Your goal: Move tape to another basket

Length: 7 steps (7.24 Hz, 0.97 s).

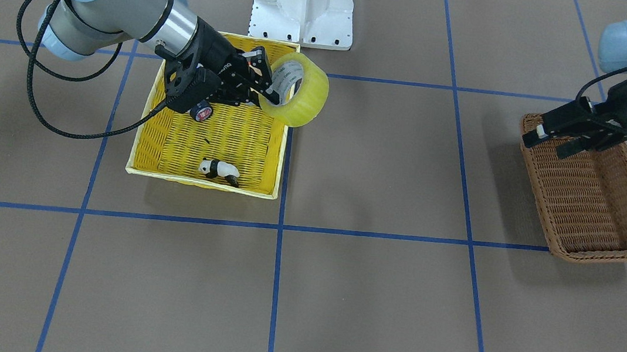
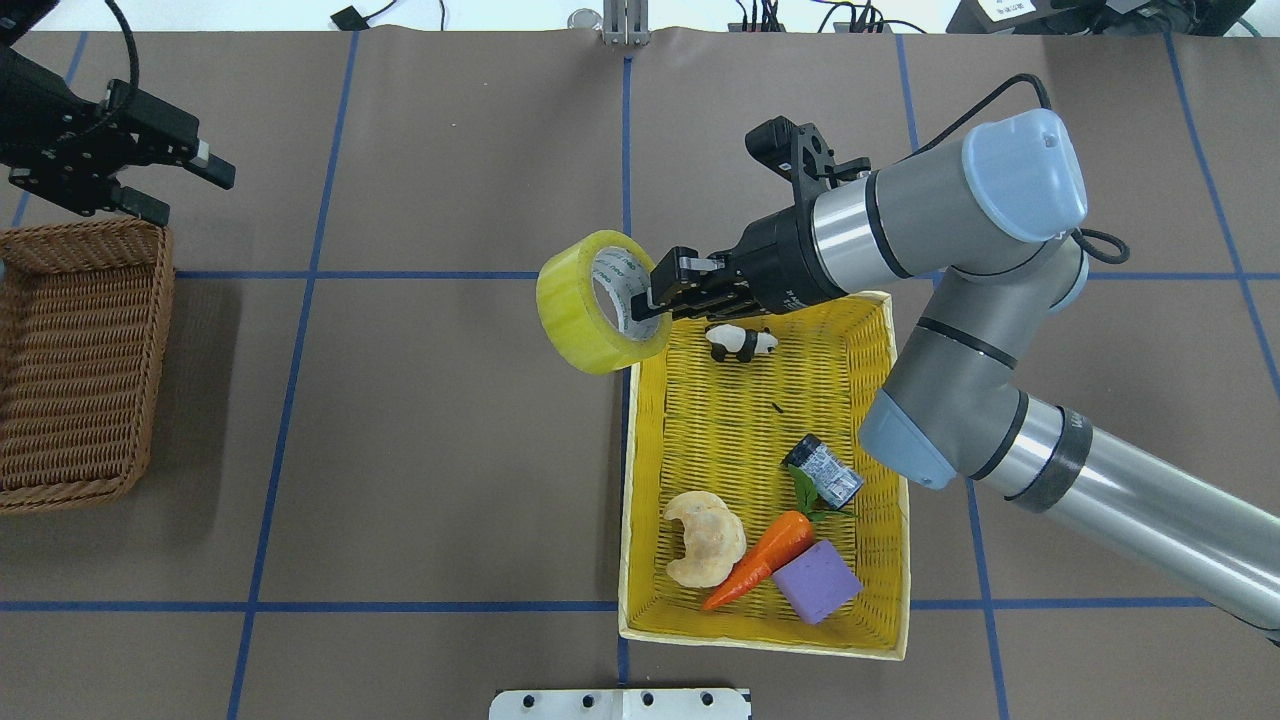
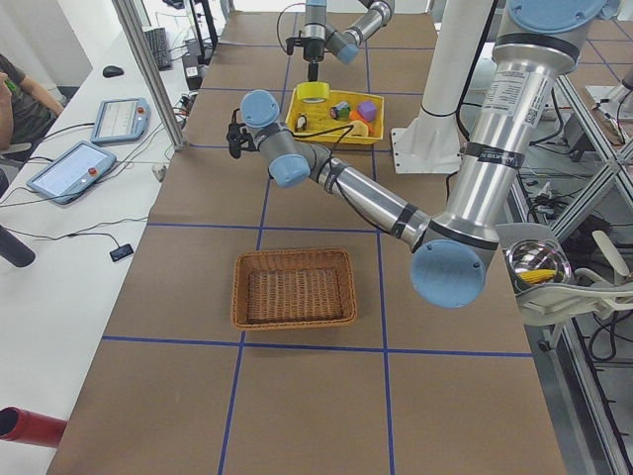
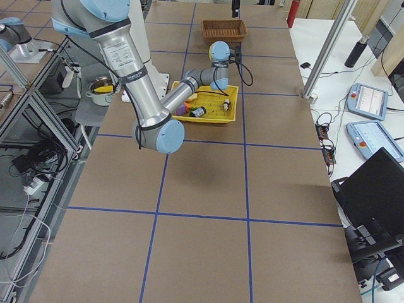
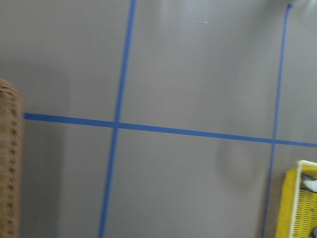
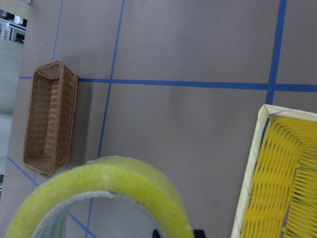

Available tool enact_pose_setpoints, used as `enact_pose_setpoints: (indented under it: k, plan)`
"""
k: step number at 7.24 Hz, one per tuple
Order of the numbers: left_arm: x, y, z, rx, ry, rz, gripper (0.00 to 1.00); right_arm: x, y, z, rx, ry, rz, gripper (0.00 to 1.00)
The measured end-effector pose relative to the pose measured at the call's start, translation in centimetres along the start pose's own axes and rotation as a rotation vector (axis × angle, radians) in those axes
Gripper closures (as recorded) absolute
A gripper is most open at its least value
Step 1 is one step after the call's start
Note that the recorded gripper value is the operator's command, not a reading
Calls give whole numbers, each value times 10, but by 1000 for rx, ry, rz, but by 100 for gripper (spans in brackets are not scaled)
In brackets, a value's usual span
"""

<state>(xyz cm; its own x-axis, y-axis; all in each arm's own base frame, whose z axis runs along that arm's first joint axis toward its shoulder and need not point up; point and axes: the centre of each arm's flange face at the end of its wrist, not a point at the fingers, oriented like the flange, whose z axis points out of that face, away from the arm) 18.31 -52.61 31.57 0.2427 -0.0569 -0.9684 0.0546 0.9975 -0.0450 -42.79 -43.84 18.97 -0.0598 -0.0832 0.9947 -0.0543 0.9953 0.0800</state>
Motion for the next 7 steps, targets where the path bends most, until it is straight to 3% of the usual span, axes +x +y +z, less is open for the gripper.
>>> enact_pose_setpoints:
  k: [1,3,5,6,7]
  plan:
    - [9,4,11,-7,37,61,2,-3,14,9,10,-51,63,100]
    - [24,15,22,3,131,135,2,-8,34,22,24,-120,95,100]
    - [43,28,31,53,236,57,2,-10,43,28,24,-146,103,100]
    - [51,42,47,75,338,-9,2,-12,46,27,27,-183,120,100]
    - [54,60,69,79,496,-104,2,-11,47,25,43,-243,150,100]
